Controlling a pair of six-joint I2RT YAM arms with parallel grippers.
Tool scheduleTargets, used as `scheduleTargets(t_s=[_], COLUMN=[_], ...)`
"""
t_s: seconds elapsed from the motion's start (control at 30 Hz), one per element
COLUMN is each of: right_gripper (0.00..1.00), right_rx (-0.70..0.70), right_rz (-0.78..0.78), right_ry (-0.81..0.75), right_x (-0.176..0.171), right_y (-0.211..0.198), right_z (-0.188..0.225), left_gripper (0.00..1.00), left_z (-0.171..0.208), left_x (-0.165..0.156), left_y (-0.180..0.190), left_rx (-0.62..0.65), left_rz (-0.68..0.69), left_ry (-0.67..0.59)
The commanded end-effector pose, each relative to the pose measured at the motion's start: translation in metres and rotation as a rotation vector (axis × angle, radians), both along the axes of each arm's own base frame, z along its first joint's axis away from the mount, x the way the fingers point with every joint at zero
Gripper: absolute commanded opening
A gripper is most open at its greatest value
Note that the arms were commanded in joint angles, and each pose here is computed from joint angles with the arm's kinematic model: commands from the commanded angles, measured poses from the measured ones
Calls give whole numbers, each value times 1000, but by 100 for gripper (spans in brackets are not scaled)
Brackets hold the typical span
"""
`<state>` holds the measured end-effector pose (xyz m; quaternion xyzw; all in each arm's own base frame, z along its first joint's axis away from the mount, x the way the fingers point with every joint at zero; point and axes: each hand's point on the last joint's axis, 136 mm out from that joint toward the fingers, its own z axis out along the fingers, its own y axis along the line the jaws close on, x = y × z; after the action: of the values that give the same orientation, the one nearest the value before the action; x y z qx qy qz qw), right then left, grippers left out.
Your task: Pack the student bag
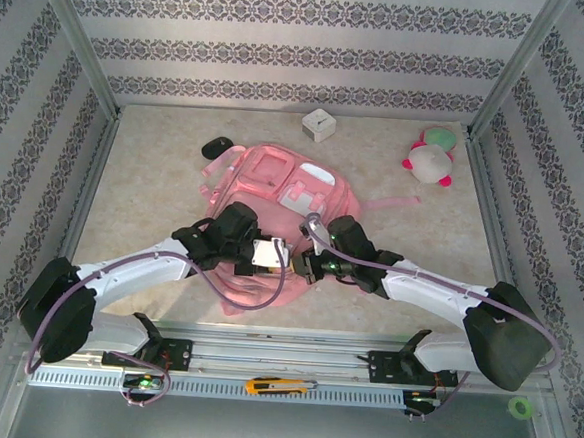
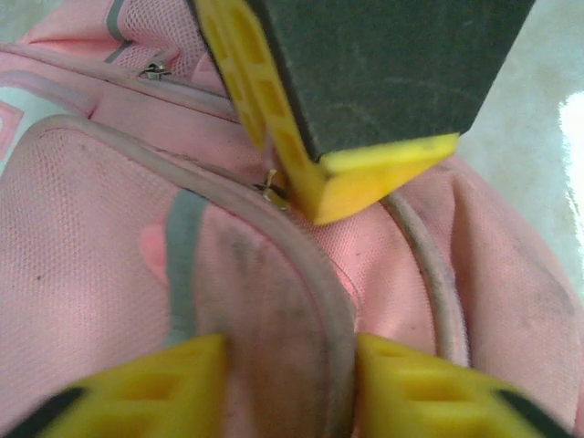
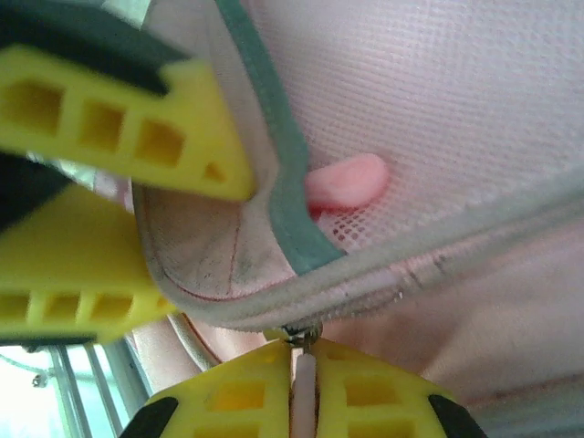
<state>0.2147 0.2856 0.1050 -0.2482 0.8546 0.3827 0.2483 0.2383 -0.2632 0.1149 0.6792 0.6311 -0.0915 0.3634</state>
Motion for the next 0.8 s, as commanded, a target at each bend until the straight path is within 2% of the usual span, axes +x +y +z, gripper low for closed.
scheduleTargets(t_s=[0.0, 0.07, 0.2, 0.3, 0.37, 0.43, 0.53, 0.63, 0.67, 0.77], right_gripper=[0, 0, 0, 0, 0, 10, 18, 43, 49, 54], right_rx=[77, 72, 92, 120, 130, 127, 123, 112, 96, 32], right_rz=[-58, -130, -194, -153, -135, -143, -164, -195, -219, -295], right_ry=[-34, 11, 43, 37, 38, 30, 27, 49, 62, 94], right_x=[17, 28, 47, 52, 54, 55, 53, 48, 46, 40], right_y=[-10, -30, -49, -39, -33, -33, -38, -47, -52, -71], right_z=[19, 9, 4, 14, 18, 20, 23, 28, 29, 31], left_gripper=[12, 5, 4, 5, 12, 22, 25, 41, 43, 54], left_z=[22, 21, 18, 24, 31, 39, 43, 54, 63, 96], left_x=[17, 13, -2, -2, 2, 9, 10, 13, 15, 30], left_y=[-7, 1, 11, 9, 6, 2, 0, 2, 4, 19], left_rx=[-34, -28, -32, -68, -107, -150, -170, -208, -243, -369], left_rz=[16, 20, 2, 18, 46, 79, 97, 169, 220, 424], left_ry=[-132, -134, -101, -97, -104, -114, -97, -55, -30, 74])
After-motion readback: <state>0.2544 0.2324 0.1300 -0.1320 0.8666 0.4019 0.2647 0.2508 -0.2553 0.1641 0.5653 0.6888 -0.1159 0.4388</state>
